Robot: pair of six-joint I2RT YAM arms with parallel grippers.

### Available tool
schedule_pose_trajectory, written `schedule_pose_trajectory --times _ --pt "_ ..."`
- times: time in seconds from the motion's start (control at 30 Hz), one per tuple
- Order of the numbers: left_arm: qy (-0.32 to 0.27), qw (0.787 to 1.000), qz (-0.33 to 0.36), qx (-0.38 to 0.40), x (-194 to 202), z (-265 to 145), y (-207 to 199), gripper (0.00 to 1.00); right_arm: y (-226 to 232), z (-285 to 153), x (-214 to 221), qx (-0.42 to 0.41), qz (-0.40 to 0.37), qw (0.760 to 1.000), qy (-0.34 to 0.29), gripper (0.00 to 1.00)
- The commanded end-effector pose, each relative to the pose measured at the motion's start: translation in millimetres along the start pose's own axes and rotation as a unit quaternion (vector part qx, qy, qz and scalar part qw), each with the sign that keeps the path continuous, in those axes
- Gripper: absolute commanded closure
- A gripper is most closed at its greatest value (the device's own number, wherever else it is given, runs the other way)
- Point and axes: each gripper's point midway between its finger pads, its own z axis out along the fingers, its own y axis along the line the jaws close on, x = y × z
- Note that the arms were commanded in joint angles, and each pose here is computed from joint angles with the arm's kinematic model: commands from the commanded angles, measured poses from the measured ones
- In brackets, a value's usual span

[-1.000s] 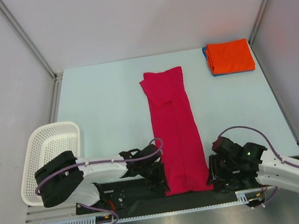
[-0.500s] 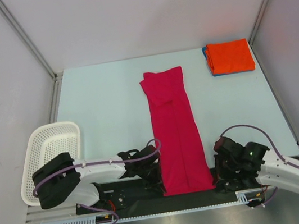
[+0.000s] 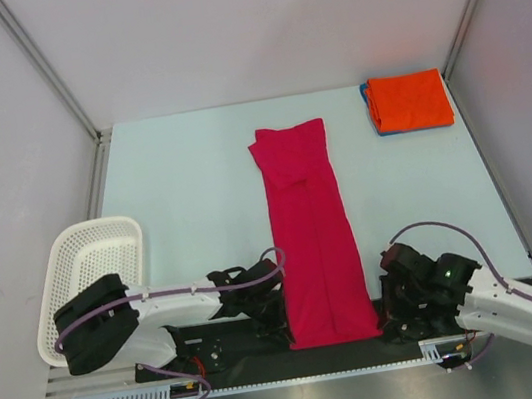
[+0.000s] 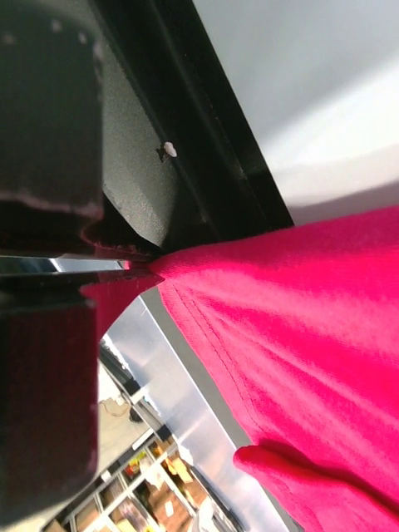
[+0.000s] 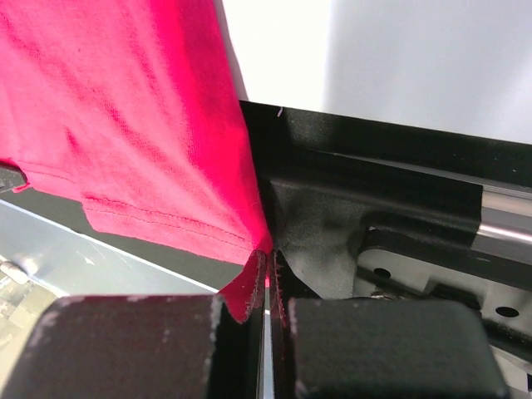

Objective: Fold and stack the t-shirts
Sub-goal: Fold the tshirt

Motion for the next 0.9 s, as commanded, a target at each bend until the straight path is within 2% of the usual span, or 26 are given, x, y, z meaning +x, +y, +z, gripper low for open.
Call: schedule_pose_trajectory --times 0.0,0.03,0.1,0.23,0.33,0.37,0.43,0.5,0.53,0.6,0.63,0.87 --pt "-0.002 0.999 0.026 0.02 -0.1 -3.0 -13.0 0.95 17.5 -6.7 -5.6 -0.027 -0.017 0.999 -0.007 1.0" --pt "-0.007 0.999 0.032 0.026 -1.5 -5.7 -17.9 1.0 23.6 -10.2 -8.3 -0.034 -0.02 0.999 -0.012 1.0" --pt "-0.021 0.999 0.041 0.014 -4.9 -13.2 -18.8 1.0 31.4 -16.1 -13.4 -0.037 -0.026 0.999 -0.021 1.0" --pt "-0.109 0.991 0.074 0.017 -32.8 -51.4 -54.8 1.0 62.5 -42.3 -34.7 -0.047 -0.051 0.996 -0.056 1.0" --pt "-0.144 0.987 0.074 0.006 -49.8 -76.9 -65.9 1.0 87.3 -63.8 -64.5 -0.045 -0.067 0.993 -0.087 1.0" --pt "-0.147 0.987 0.069 0.004 -54.8 -80.8 -66.3 1.0 100.8 -77.1 -75.5 -0.058 -0.089 0.989 -0.1 1.0" --pt "-0.162 0.986 0.041 0.001 -74.5 -92.5 -63.3 1.0 100.9 -80.2 -104.8 -0.043 -0.064 0.991 -0.108 1.0" --pt "-0.166 0.985 0.035 0.001 -90.4 -96.9 -60.5 1.0 111.3 -88.3 -132.6 -0.051 -0.082 0.988 -0.119 1.0" --pt "-0.184 0.983 0.022 0.011 -110.2 -107.2 -62.5 1.0 108.2 -92.7 -150.4 -0.048 -0.068 0.988 -0.129 1.0" --pt "-0.172 0.985 0.019 -0.008 -128.4 -105.9 -53.9 1.0 111.9 -97.2 -175.4 -0.052 -0.072 0.988 -0.124 1.0" --pt "-0.187 0.982 0.013 -0.009 -148.7 -117.8 -57.3 1.0 107.4 -101.3 -190.6 -0.051 -0.06 0.988 -0.135 1.0" --pt "-0.178 0.982 0.024 -0.053 -230.3 -120.3 -45.1 1.0 105.2 -88.4 -270.2 -0.057 -0.059 0.986 -0.142 1.0"
